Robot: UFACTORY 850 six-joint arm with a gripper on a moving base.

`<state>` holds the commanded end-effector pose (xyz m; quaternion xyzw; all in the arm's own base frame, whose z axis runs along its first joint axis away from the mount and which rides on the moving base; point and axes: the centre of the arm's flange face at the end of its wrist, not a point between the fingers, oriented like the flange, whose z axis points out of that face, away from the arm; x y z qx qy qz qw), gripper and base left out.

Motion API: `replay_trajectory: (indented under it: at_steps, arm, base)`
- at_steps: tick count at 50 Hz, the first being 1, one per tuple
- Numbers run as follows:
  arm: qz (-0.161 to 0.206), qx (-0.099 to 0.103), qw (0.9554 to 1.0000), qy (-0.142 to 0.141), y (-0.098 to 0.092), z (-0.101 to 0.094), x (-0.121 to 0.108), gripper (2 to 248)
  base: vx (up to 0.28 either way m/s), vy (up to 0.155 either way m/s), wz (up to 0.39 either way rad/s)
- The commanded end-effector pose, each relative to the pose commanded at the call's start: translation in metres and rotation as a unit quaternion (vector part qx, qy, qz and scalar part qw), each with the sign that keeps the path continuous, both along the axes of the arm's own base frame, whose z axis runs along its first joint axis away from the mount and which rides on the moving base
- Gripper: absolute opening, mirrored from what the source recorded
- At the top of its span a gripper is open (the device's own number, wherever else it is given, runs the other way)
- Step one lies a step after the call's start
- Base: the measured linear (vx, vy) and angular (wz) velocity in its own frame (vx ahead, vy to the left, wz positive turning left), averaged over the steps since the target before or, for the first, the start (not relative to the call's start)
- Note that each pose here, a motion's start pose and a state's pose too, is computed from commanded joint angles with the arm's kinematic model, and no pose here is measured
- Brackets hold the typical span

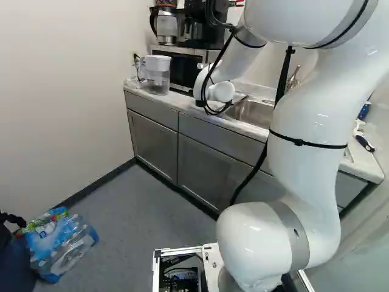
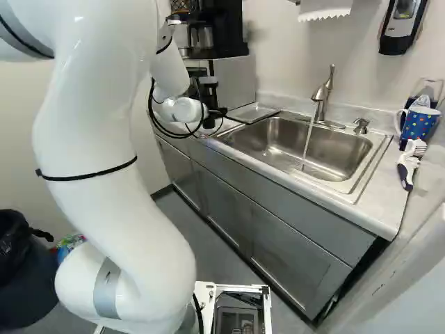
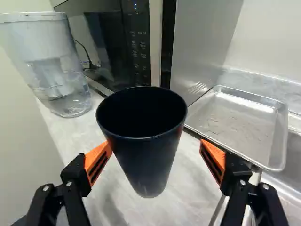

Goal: Rinse the cup and place it in the tray

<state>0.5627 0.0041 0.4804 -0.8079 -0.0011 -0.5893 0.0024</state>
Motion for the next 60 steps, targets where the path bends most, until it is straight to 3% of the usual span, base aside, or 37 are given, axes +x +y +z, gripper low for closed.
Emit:
replay_trajectory:
  at_steps: [26, 27, 31, 32, 37, 38, 60]
  arm:
    - [0.003, 0.0, 1.0, -0.001, 0.004, 0.0, 0.005, 246]
    - [0.003, 0.0, 1.0, -0.001, 0.004, 0.0, 0.005, 210]
    - [0.003, 0.0, 1.0, -0.001, 0.004, 0.0, 0.005, 210]
    - [0.003, 0.0, 1.0, -0.001, 0.004, 0.0, 0.005, 172]
    - [0.003, 0.0, 1.0, -0.001, 0.004, 0.0, 0.005, 172]
    - [0.003, 0.0, 1.0, -0.001, 0.004, 0.0, 0.005, 134]
    - [-0.011, 0.0, 0.9998, -0.017, -0.013, 0.013, 0.018, 125]
  base:
    - [0.0, 0.0, 0.0]
    - [0.0, 0.0, 0.0]
    - [0.0, 0.0, 0.0]
    - [0.0, 0.0, 0.0]
    - [0.0, 0.0, 0.0]
    - [0.0, 0.0, 0.0]
    - [0.0, 0.0, 0.0]
